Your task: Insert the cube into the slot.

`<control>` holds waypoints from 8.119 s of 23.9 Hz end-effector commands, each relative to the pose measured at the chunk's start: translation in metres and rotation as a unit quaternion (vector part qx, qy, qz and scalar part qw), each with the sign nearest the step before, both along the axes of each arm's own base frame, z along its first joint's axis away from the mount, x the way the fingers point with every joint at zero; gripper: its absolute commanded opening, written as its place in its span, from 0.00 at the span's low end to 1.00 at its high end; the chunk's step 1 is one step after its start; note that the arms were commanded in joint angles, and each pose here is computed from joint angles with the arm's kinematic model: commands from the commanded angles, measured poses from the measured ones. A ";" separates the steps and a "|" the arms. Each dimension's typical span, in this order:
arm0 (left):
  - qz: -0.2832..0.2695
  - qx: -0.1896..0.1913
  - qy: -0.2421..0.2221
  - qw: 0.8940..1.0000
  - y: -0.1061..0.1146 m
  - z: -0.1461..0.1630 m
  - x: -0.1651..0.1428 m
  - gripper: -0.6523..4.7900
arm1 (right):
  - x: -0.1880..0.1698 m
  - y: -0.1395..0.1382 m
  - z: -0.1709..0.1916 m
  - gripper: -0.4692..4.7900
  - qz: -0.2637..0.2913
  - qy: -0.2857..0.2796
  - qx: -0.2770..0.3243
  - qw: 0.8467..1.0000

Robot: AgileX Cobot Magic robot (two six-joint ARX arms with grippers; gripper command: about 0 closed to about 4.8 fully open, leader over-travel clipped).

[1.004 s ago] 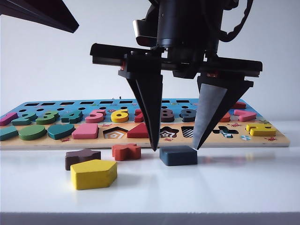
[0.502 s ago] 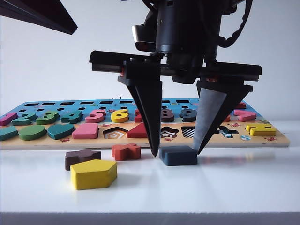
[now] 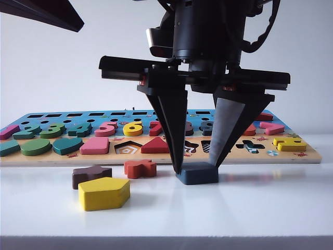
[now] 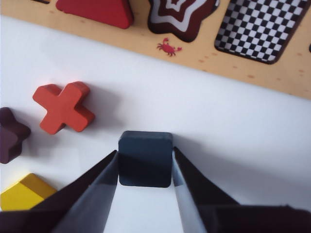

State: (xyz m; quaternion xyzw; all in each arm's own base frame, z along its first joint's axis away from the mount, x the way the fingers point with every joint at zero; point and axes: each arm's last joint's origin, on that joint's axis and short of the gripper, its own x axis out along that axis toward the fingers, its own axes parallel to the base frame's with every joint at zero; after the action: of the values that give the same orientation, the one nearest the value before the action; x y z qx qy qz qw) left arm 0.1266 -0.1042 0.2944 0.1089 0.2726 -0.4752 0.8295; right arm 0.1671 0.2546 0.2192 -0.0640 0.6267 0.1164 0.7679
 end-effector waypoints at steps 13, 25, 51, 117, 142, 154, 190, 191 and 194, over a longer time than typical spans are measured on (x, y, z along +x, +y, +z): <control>-0.001 -0.009 -0.011 1.000 0.001 0.004 -0.002 0.15 | 0.001 0.001 0.003 0.27 0.002 -0.005 0.006 1.000; -0.002 -0.011 -0.014 1.000 0.009 -0.008 -0.012 0.15 | 0.002 -0.007 0.051 0.18 -0.014 -0.099 0.034 0.994; -0.002 -0.040 -0.055 0.998 0.006 -0.005 -0.009 0.15 | 0.033 -0.018 0.039 0.13 -0.086 -0.136 0.004 0.987; 0.001 -0.038 -0.056 0.998 0.011 -0.012 -0.016 0.15 | 0.051 -0.022 0.015 0.29 -0.130 -0.115 -0.008 0.985; 0.001 -0.038 -0.056 0.998 0.011 -0.012 -0.016 0.15 | 0.052 -0.022 0.016 0.53 -0.131 -0.125 -0.013 0.983; 0.001 -0.038 -0.056 0.998 0.011 -0.012 -0.016 0.15 | 0.045 -0.028 0.036 0.63 -0.131 -0.139 0.021 0.981; 0.001 -0.038 -0.056 0.998 0.011 -0.012 -0.016 0.15 | 0.047 -0.032 0.016 0.07 0.247 -0.043 -0.065 0.966; 0.001 -0.038 -0.056 0.998 0.011 -0.012 -0.016 0.15 | 0.049 -0.034 0.016 0.07 0.243 -0.043 -0.062 0.967; 0.002 -0.038 -0.056 0.998 0.011 -0.012 -0.016 0.15 | 0.051 -0.035 0.016 0.07 0.240 -0.044 -0.055 0.968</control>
State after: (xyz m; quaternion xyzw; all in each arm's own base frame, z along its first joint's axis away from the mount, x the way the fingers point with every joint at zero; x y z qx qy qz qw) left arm 0.1106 -0.0925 0.2791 0.1043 0.2192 -0.4756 0.8455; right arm 0.2178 0.2177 0.2332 -0.2639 0.5720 0.2541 0.7339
